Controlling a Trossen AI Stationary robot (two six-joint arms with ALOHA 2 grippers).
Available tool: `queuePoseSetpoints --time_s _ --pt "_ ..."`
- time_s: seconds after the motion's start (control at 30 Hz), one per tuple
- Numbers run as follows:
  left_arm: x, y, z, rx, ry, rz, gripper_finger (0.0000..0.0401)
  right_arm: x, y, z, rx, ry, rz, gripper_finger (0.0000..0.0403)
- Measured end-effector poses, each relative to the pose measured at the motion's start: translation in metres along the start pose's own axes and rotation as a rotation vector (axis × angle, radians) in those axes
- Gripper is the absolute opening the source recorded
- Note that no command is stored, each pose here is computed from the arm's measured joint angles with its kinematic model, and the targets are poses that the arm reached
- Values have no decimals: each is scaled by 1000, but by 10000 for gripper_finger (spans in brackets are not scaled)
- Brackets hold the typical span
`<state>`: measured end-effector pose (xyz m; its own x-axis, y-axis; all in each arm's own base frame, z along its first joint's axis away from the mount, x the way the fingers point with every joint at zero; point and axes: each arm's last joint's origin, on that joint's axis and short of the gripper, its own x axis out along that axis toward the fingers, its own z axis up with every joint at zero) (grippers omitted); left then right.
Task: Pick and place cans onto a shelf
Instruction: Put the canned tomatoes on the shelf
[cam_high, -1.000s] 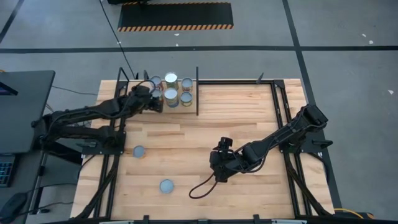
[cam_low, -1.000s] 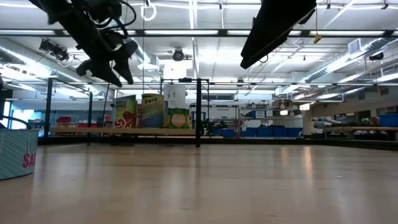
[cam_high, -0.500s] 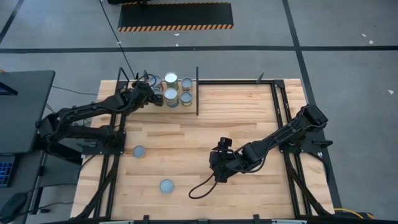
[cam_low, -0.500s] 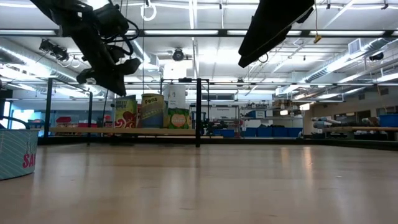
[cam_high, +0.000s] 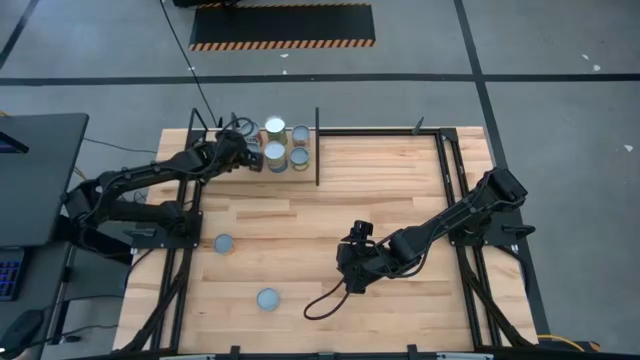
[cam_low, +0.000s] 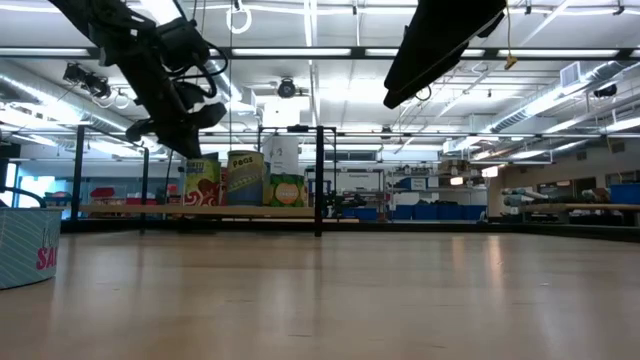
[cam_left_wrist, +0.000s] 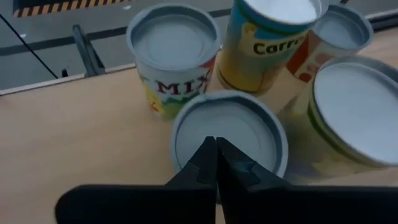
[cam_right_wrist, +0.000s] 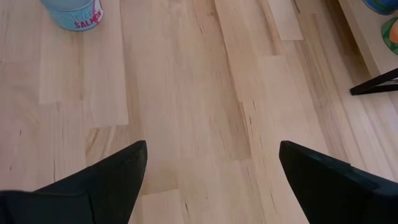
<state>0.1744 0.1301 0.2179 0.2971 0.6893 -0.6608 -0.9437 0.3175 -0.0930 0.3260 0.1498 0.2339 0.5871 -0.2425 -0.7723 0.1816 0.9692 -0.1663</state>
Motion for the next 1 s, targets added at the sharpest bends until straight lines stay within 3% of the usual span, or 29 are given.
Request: queuePoseSetpoints --time_s 0.33,0.7,1.0 --pt "-1 2 -3 22 34 17 8 0 0 0 -1 2 -1 374" --pt "-13 -4 18 29 10 -15 8 0 0 0 -1 2 -1 374" --pt "-13 -5 18 29 11 -15 8 0 0 0 -1 2 -1 374"
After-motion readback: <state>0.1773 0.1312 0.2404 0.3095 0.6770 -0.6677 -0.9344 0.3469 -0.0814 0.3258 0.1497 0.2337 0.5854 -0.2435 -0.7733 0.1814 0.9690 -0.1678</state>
